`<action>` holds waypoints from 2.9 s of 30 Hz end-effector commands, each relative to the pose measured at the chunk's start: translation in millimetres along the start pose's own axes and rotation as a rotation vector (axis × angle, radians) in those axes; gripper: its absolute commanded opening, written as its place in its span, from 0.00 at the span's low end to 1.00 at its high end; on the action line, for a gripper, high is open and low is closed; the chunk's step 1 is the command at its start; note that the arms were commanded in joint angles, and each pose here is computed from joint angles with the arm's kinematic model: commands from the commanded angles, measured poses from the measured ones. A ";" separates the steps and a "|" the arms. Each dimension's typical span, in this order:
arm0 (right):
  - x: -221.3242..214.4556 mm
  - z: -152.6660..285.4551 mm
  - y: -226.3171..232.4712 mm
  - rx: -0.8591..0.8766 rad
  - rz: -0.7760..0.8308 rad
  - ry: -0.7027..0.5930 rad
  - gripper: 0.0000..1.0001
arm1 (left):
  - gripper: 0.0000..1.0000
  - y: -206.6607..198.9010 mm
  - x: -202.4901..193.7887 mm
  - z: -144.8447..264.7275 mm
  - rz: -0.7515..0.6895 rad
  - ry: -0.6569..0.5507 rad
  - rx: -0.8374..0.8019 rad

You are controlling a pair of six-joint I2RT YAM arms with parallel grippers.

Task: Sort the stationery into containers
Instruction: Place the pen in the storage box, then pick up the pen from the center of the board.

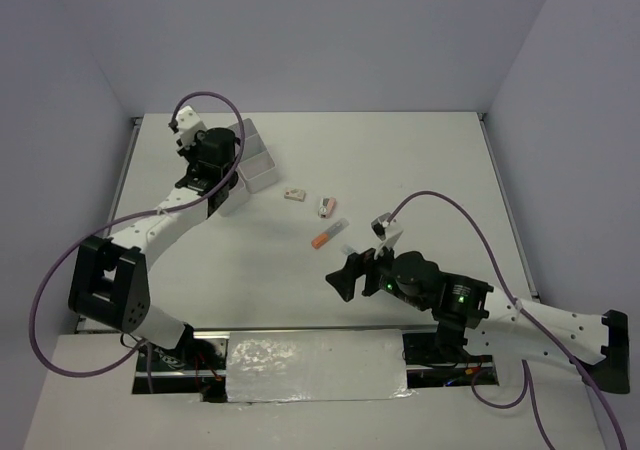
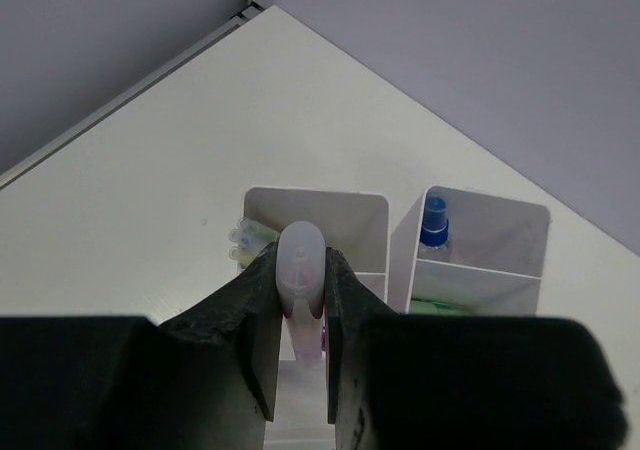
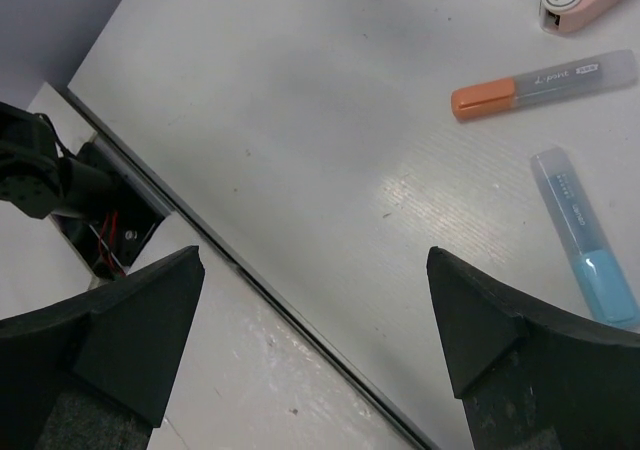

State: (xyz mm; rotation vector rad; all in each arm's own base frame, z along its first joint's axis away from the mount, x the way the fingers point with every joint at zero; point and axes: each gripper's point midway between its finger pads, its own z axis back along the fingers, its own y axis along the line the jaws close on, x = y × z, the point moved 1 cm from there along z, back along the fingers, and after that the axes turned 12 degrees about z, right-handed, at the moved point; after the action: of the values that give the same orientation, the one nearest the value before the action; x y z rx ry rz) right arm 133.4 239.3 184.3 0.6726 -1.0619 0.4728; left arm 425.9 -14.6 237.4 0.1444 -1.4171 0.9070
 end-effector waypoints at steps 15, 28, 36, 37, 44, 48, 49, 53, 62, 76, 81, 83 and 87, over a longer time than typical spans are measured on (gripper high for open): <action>32.2 4.2 14.3 0.069 0.080 -0.087 1.00 | 0.18 1.4 -43.0 -28.4 -0.033 -0.057 -0.025; 28.5 -16.4 2.1 0.111 0.091 0.034 1.00 | 0.85 -2.0 -15.7 0.1 0.064 0.015 -0.070; -23.7 -52.0 -110.9 -0.244 0.029 0.427 1.00 | 0.99 -24.4 33.3 71.5 0.098 0.266 -0.248; -22.8 -54.3 -115.9 -0.264 0.045 0.444 1.00 | 0.99 -27.5 23.4 87.1 0.070 0.367 -0.310; -81.2 -58.8 -135.1 -0.291 0.082 0.743 0.93 | 0.99 10.6 2.9 151.9 -0.064 0.589 -0.491; -106.0 -60.3 -134.7 -0.280 0.051 0.835 0.79 | 0.99 34.8 -1.9 170.7 -0.074 0.616 -0.528; -111.0 -59.4 -137.0 -0.296 0.052 0.858 0.76 | 0.99 38.2 0.3 172.9 -0.077 0.609 -0.534; -133.1 -57.4 -137.6 -0.345 0.058 0.966 0.62 | 0.99 47.0 13.8 181.4 -0.088 0.582 -0.552; -134.9 -59.8 -106.3 -0.306 0.082 0.934 0.00 | 0.99 27.6 23.0 212.1 -0.008 0.649 -0.721; 6.7 -86.3 53.7 0.236 0.132 0.208 0.00 | 0.99 -7.0 -28.6 259.2 0.242 0.982 -0.982; 30.6 -90.0 89.5 0.302 0.173 0.133 0.00 | 0.97 -5.3 -35.6 263.7 0.264 1.009 -1.010; 46.2 -94.0 97.3 0.289 0.181 0.112 0.00 | 0.95 -5.6 -38.2 266.4 0.269 1.027 -1.025; 55.4 -98.4 100.7 0.254 0.188 0.097 0.00 | 0.85 -0.8 -46.4 263.9 0.252 1.039 -1.001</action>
State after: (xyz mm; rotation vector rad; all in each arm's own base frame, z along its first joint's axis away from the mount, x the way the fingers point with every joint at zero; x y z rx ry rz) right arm 140.7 370.1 194.3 0.7475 -0.8678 0.8465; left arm 226.2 -185.7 239.2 -1.0676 -0.7234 0.2906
